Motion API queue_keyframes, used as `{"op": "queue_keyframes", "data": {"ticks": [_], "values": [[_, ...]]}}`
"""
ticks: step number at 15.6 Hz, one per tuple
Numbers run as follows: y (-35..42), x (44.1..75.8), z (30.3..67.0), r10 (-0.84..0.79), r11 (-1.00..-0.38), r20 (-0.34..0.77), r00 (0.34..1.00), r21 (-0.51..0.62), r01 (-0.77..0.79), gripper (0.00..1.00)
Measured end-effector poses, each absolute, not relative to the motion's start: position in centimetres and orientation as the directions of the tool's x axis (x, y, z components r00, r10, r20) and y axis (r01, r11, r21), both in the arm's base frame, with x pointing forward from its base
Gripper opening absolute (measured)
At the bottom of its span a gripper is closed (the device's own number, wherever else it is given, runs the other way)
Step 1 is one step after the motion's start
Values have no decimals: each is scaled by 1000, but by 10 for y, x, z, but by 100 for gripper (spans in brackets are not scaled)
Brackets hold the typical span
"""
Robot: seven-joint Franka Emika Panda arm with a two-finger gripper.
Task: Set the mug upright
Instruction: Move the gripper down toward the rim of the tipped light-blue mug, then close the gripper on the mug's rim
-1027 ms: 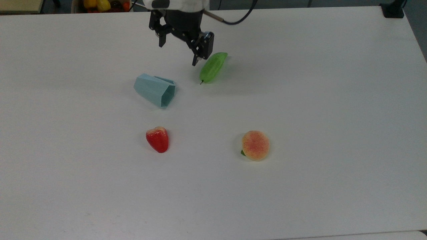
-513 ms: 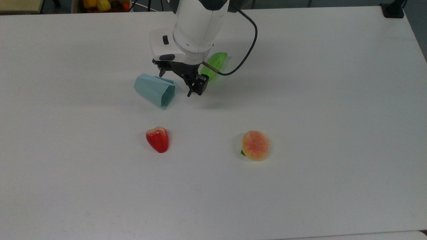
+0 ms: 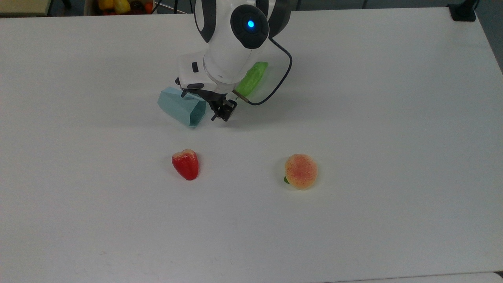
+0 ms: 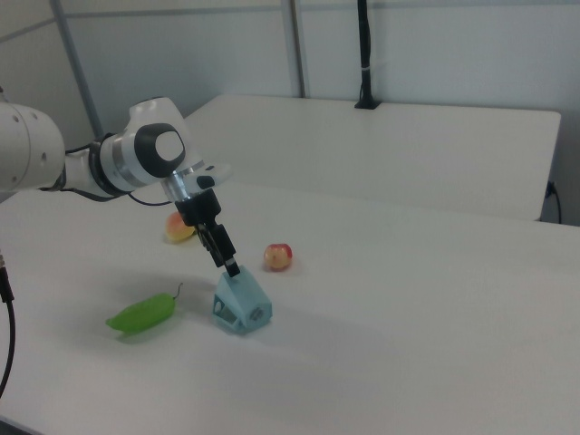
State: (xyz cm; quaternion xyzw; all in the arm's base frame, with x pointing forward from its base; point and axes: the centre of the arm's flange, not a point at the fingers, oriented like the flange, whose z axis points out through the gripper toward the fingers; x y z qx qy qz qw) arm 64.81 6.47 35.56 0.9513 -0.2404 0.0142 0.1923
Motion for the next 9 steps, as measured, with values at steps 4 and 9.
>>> {"op": "queue_keyframes", "data": {"ticks": [4,9], "values": [[33,646,347,-477,-785,117,871,389,-482,100],[19,636,328,-463,-772,98,881,443,-456,100]]}}
